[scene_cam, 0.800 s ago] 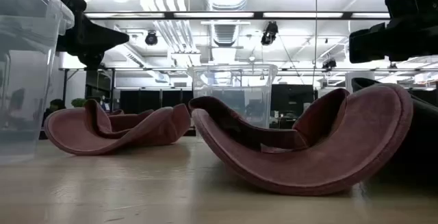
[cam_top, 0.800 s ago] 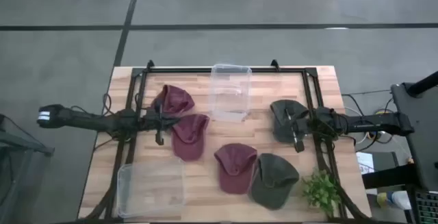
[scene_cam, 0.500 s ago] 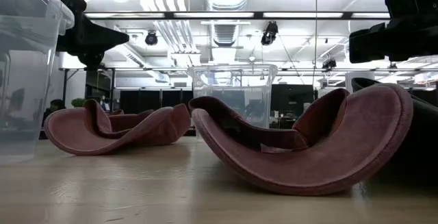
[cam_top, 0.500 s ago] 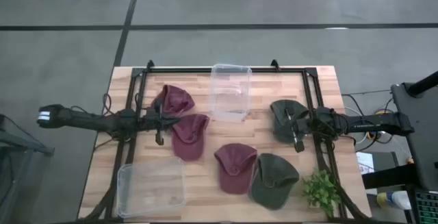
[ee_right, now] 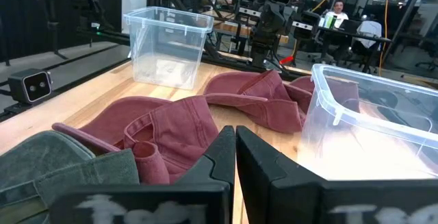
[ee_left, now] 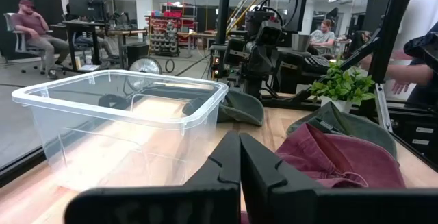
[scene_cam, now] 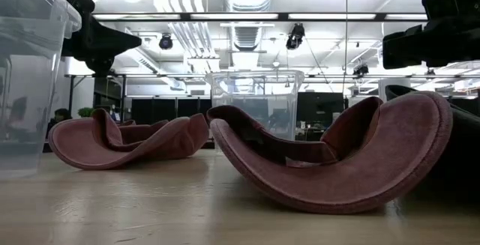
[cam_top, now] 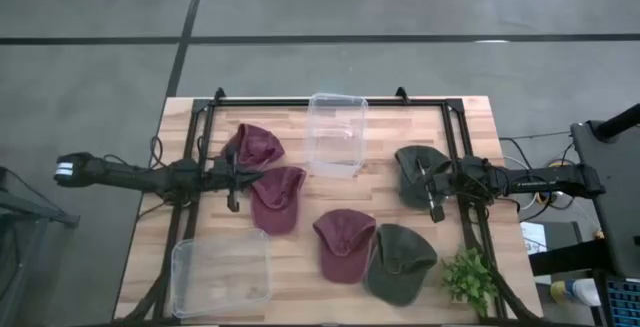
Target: Pick and place caps into container
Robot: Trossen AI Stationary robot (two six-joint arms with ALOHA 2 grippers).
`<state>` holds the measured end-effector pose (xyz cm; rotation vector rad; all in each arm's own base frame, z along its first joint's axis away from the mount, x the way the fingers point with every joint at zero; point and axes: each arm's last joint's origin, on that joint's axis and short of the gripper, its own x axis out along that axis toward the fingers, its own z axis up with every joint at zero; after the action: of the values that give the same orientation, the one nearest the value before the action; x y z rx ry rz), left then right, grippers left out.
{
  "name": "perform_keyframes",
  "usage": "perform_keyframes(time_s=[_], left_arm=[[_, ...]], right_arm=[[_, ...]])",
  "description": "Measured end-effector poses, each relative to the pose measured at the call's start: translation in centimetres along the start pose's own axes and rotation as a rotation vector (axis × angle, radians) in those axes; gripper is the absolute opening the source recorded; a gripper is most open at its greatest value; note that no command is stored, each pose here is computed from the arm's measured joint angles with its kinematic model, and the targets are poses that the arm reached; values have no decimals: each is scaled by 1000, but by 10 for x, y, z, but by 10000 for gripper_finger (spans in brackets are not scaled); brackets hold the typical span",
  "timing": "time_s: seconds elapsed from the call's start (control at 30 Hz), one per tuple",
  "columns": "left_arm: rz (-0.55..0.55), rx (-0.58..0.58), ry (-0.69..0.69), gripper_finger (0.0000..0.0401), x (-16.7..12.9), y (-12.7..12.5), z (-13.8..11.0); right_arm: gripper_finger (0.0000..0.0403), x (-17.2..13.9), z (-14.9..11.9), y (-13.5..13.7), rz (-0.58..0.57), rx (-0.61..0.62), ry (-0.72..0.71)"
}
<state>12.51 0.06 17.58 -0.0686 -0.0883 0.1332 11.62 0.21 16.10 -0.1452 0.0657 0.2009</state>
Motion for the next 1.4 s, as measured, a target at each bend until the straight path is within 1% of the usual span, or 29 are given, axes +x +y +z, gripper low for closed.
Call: perform_keyframes(time_s=[1.33,1.4], left_arm=[[-1,0,0,0,0,0,0],[-1,0,0,0,0,0,0]], right_arm=[[8,0,0,0,0,1,0],[8,0,0,0,1,39,0]])
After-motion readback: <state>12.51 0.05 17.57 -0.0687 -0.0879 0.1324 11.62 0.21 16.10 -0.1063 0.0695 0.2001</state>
